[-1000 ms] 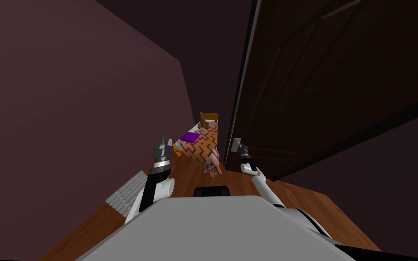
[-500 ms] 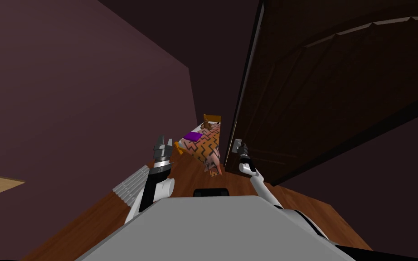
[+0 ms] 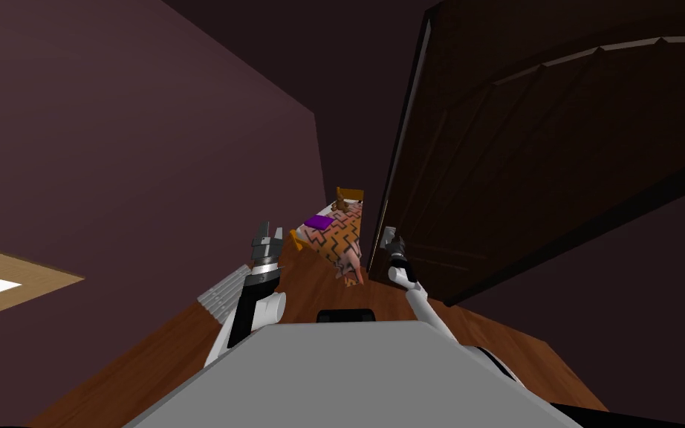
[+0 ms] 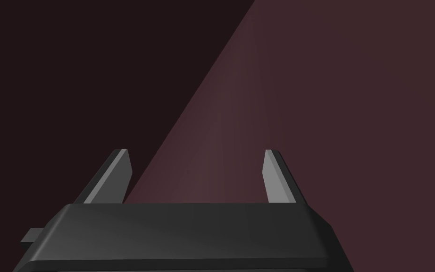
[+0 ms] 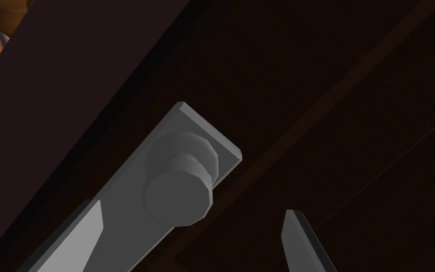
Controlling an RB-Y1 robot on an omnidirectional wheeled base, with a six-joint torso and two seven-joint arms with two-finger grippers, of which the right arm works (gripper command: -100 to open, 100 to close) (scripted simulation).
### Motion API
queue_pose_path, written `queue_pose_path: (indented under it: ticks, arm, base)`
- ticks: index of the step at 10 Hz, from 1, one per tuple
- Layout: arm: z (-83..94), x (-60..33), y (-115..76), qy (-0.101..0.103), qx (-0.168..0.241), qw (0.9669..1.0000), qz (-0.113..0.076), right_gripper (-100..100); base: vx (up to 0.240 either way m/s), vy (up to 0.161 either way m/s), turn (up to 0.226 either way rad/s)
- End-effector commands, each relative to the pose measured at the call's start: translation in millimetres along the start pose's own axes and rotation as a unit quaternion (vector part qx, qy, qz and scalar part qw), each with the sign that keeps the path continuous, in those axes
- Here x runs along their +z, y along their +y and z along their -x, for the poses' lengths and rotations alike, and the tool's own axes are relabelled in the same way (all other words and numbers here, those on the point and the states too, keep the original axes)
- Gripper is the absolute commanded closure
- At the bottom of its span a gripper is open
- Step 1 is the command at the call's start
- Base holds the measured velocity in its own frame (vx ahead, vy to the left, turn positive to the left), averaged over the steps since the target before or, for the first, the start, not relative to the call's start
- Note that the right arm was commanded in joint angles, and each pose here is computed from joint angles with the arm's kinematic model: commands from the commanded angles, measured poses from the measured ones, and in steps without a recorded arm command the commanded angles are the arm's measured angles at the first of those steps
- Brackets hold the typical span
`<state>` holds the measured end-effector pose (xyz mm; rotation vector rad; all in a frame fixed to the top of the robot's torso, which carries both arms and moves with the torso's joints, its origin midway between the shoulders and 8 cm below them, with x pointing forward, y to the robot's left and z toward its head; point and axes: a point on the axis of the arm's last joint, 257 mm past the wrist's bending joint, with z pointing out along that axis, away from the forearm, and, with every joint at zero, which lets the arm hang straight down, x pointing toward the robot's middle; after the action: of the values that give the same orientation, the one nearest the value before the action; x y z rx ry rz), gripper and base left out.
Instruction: Pull the door open
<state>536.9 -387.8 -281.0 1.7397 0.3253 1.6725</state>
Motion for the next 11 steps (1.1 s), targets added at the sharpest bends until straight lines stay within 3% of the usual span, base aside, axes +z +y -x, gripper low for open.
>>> queue_pose_path:
  ticks: [1,2,4,5,8,11]
  arm:
    - [-0.1,-0.9,-1.5,-0.003,0.027,0.9996,0.002,-100]
    - [-0.3,-2.5,-4.1,-0.009,0.066,0.9978,0.004,-100]
    - [-0.7,-5.7,-9.6,-0.02,0.136,0.9904,0.01,-100]
    - [-0.7,-5.7,-9.6,-0.02,0.142,0.9896,0.01,-100]
    - [-1.3,-10.2,-17.3,-0.034,0.241,0.9698,0.018,-100]
    - [-1.8,-13.4,-22.9,-0.043,0.308,0.9501,0.024,-100]
  base:
    - [-0.057,-0.033,0.043]
    - [-0.062,-0.03,0.069]
    - [-0.086,-0.04,0.1]
    - [-0.073,-0.03,0.026]
    - [-0.075,-0.034,0.075]
    - [-0.09,-0.029,0.058]
